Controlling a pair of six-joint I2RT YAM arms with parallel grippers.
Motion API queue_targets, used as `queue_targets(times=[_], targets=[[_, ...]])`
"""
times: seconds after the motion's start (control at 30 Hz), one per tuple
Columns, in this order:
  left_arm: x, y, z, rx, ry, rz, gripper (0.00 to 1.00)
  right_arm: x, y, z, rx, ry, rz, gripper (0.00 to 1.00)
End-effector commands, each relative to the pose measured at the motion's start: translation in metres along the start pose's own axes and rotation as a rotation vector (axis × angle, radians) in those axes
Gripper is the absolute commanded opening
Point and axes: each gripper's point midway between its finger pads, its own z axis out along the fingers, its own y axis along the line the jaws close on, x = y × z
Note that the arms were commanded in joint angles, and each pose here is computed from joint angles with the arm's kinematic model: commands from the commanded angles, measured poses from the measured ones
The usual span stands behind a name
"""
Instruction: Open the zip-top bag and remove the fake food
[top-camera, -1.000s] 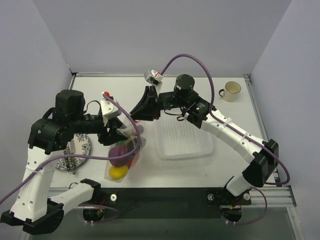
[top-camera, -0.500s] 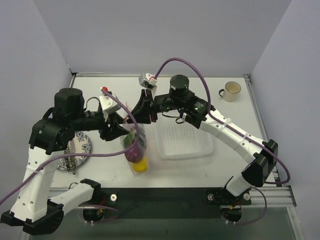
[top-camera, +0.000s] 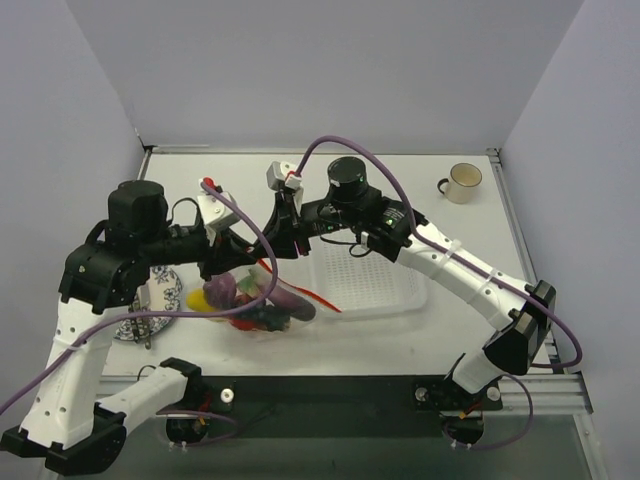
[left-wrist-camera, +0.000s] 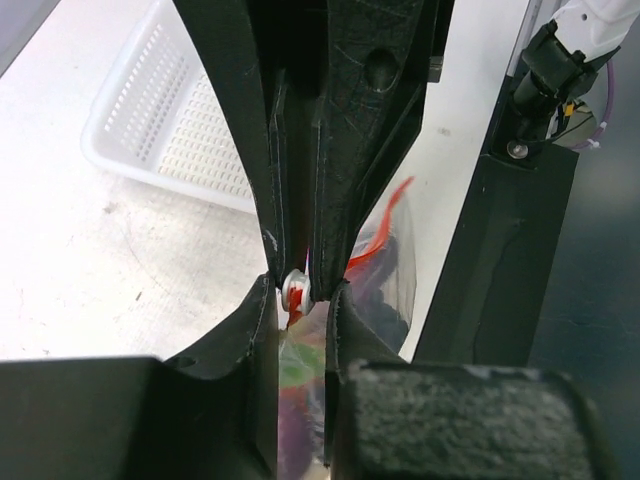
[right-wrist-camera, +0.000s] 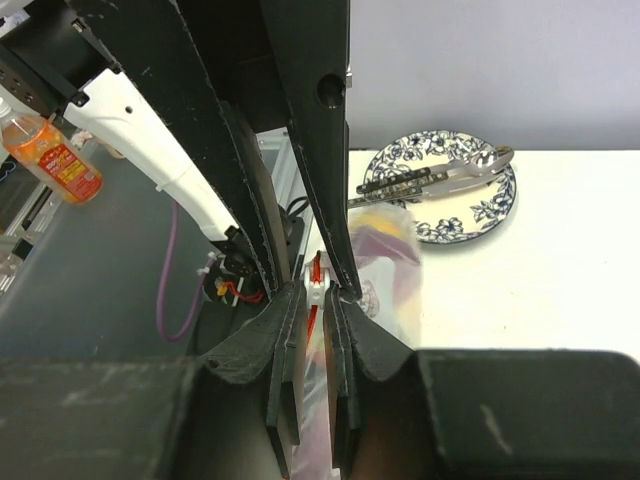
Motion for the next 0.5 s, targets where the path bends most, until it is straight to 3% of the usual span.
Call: queue_targets(times=[0.0, 0.03, 0.07, 0.17, 0.47], targets=[[0.012, -0.012, -0.006, 0.031, 0.022, 0.063, 0.00, -0.050, 0.008, -0.007, -0.001, -0.096, -0.112, 0.00], [0.011, -0.015, -0.007, 0.043, 0.017, 0.063, 0.02, -0.050, 0.008, -0.006, -0.003, -0.096, -0.114, 0.00], [0.010, -0.017, -0.008, 0.047, 0.013, 0.061, 0.13, -0.051, 0.008, -0.006, -0.003, -0.096, -0.114, 0.00], [0.014, -0.021, -0.008, 0.069, 0.021, 0.050, 0.34, -0.054, 0.008, -0.006, -0.006, -0.099, -0.117, 0.00], [0.031, -0.018, -0.002, 0.069, 0.050, 0.055, 0.45, -0.060, 0.011, -0.007, -0.014, -0.107, -0.122, 0.00]])
